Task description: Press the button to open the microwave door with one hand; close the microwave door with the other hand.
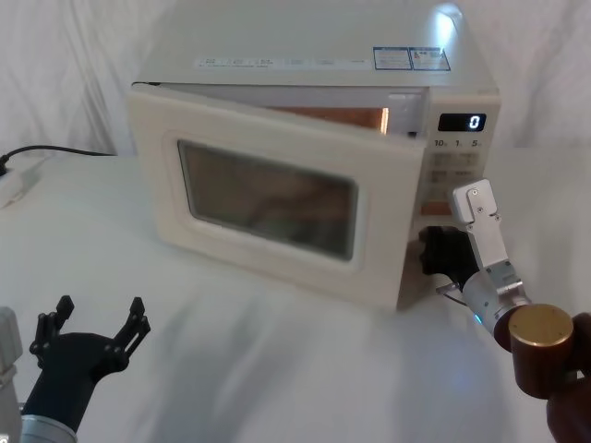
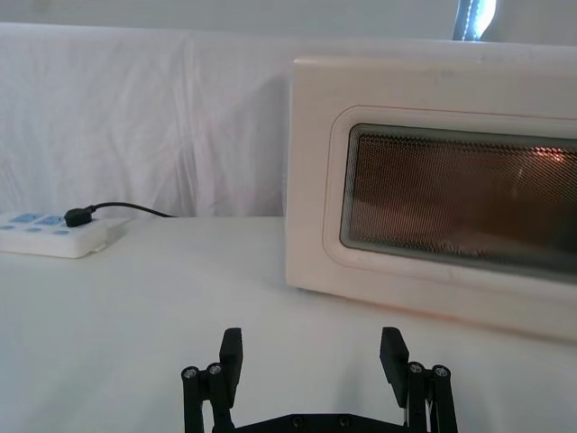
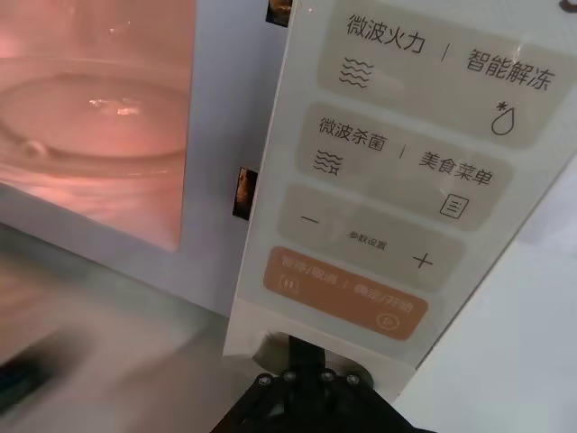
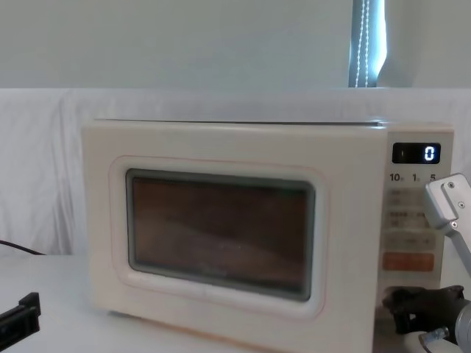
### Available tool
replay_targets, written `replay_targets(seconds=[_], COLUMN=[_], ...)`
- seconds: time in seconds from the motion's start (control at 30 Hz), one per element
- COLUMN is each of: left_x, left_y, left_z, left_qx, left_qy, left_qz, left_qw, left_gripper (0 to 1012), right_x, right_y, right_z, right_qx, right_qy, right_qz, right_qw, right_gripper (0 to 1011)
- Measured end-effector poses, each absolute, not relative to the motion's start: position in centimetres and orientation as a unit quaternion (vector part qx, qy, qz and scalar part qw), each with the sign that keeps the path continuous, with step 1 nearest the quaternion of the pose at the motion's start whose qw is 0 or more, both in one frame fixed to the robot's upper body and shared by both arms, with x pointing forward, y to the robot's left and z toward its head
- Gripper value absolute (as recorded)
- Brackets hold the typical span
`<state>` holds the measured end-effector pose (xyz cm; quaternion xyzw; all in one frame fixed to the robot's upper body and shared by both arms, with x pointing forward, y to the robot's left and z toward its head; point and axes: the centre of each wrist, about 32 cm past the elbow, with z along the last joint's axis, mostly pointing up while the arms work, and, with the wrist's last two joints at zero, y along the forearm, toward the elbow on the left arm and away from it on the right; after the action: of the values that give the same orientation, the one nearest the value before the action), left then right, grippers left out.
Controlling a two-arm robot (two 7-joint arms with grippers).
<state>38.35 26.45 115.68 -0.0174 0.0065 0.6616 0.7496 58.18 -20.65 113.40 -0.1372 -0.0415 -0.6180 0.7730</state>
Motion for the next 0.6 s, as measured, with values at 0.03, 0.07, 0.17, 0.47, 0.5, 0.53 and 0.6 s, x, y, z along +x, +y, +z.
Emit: replay_targets(seconds=[0.03,0.07,0.17,0.47,0.5,0.53,0.6], left_x=[38.35,38.35,38.35,38.35,38.35,38.35,38.35], left_y=[26.45,26.45,26.45,26.45,26.45,26.45,26.45], left_z=[115.68,115.68,115.68,115.68,115.68,115.68,115.68], left_qx=[-0.017,-0.017,-0.017,-0.017,-0.017,-0.017,-0.017], left_qy=[0.006,0.006,0.006,0.006,0.006,0.006,0.006], left_qz=[0.662,0.662,0.662,0.662,0.662,0.662,0.662], left_qw=[0.750,0.750,0.750,0.750,0.750,0.750,0.750], left_gripper=[1001,1001,1001,1001,1001,1001,1001], right_x=[58.19,58.22,58.26,57.93,57.77,57.67,57.29], right_y=[-20.66,-20.68,-20.71,-21.25,-21.38,-21.44,-21.61], right_z=[113.40,113.42,113.43,113.53,113.55,113.57,113.58], right_qx=[-0.137,-0.137,-0.137,-0.129,-0.127,-0.126,-0.122], right_qy=[-0.041,-0.041,-0.041,-0.039,-0.039,-0.038,-0.036], right_qz=[-0.618,-0.618,-0.618,-0.620,-0.621,-0.620,-0.620], right_qw=[0.773,0.773,0.773,0.773,0.773,0.773,0.774], right_gripper=[0,0,0,0,0,0,0])
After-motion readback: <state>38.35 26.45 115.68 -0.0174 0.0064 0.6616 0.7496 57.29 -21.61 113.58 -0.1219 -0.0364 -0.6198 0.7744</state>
